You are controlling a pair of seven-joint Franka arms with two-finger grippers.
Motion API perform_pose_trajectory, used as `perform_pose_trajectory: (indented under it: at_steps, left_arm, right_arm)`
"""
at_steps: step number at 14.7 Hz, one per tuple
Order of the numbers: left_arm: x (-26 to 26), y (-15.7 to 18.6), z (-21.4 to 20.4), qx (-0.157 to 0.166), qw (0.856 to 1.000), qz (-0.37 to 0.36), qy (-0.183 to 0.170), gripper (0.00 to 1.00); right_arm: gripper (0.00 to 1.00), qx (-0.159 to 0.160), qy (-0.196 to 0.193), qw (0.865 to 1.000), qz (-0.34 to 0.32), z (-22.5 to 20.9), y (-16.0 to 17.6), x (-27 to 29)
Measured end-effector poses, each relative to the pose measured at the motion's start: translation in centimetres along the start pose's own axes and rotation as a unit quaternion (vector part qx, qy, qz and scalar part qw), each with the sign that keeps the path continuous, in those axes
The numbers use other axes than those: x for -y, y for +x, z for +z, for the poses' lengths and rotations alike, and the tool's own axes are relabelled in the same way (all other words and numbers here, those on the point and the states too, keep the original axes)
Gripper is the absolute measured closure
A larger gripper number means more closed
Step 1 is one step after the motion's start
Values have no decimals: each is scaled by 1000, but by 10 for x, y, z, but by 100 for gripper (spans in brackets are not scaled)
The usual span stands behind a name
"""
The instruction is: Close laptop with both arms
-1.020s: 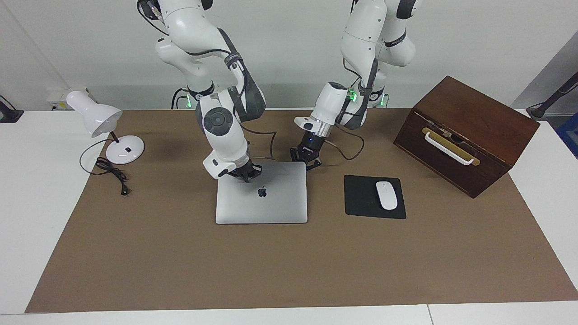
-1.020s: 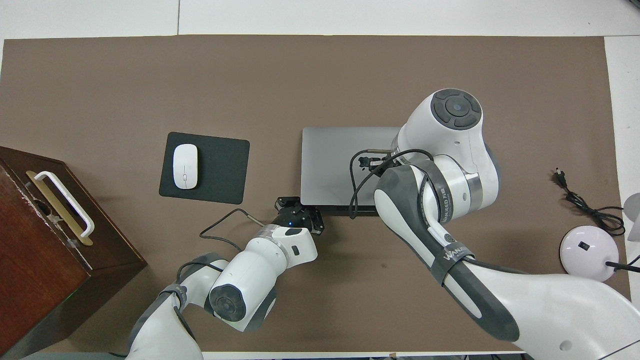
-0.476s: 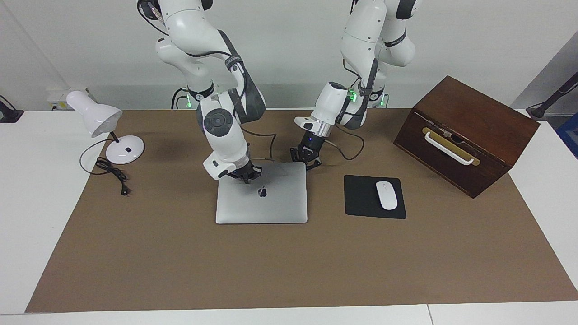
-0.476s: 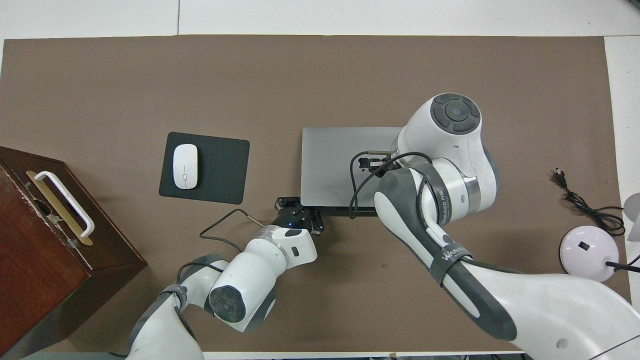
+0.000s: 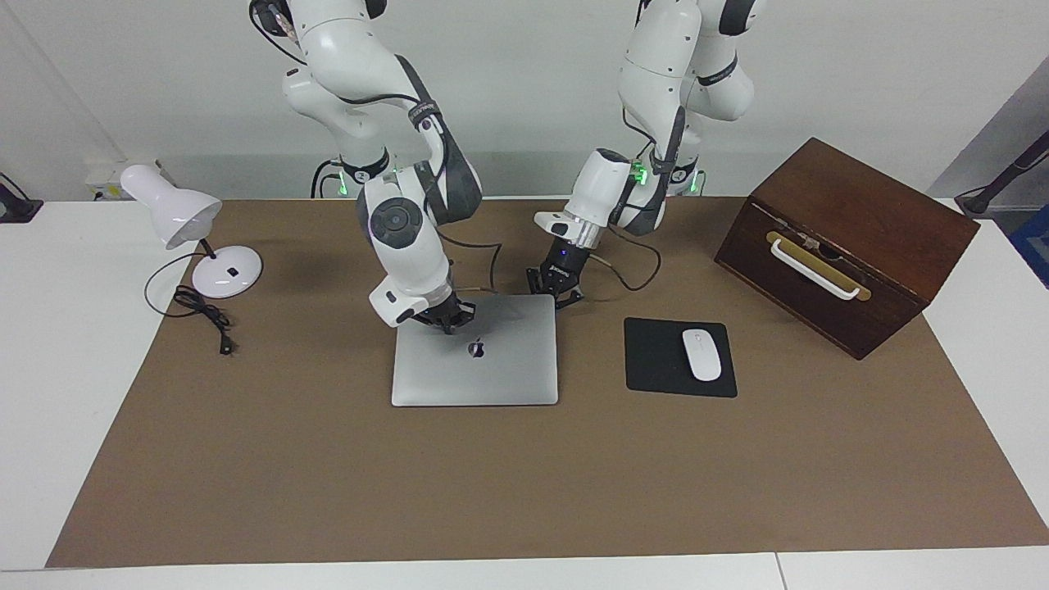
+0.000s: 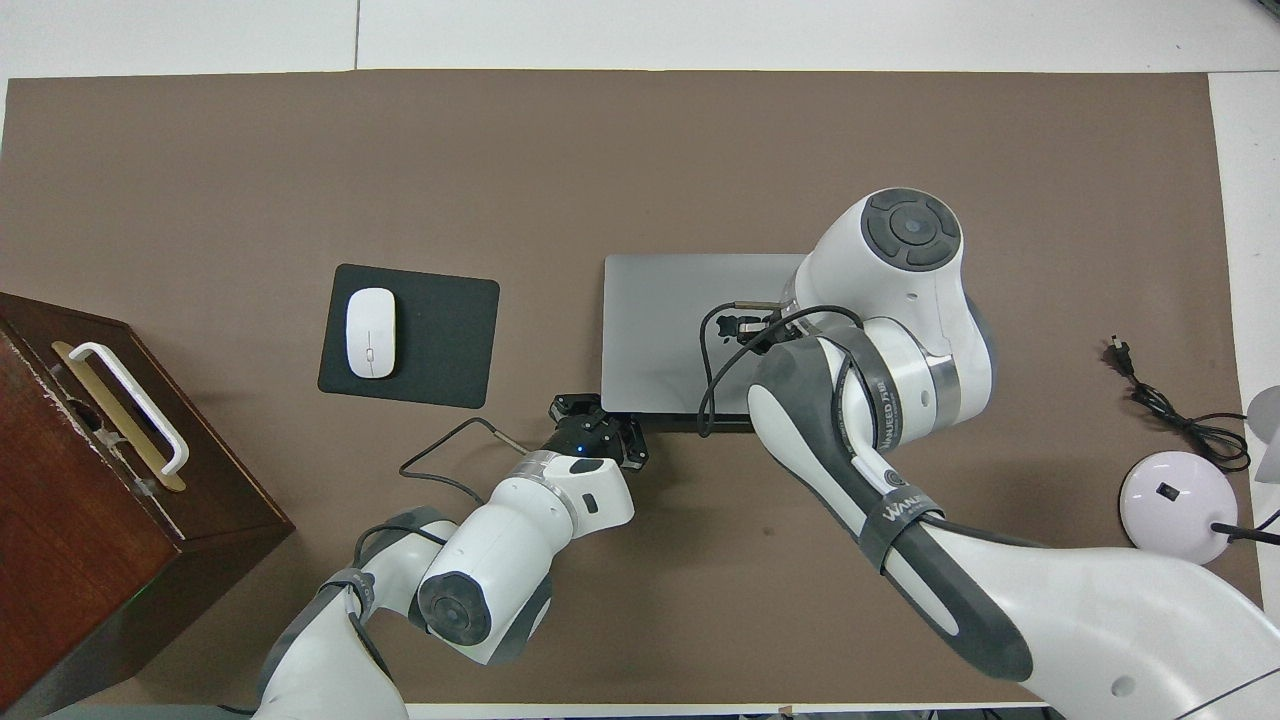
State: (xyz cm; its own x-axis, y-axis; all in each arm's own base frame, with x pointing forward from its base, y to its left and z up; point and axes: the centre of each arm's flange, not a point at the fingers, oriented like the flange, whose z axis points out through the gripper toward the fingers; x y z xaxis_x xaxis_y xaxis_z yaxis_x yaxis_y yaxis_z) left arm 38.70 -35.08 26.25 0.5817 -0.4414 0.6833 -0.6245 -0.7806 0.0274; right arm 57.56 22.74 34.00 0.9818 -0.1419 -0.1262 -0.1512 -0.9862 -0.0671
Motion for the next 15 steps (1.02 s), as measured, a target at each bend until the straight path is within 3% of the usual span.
perform_pose_trajectory:
  at_steps: [7, 15]
  left_arm:
    - [0, 0, 0, 0, 1000, -1, 0, 99]
    - [1, 0, 0, 0, 1000, -10, 1, 99]
  right_arm:
    - [99, 2, 0, 1000, 5, -6, 3, -5]
    - [99, 9, -1, 1000, 4, -51, 1, -6]
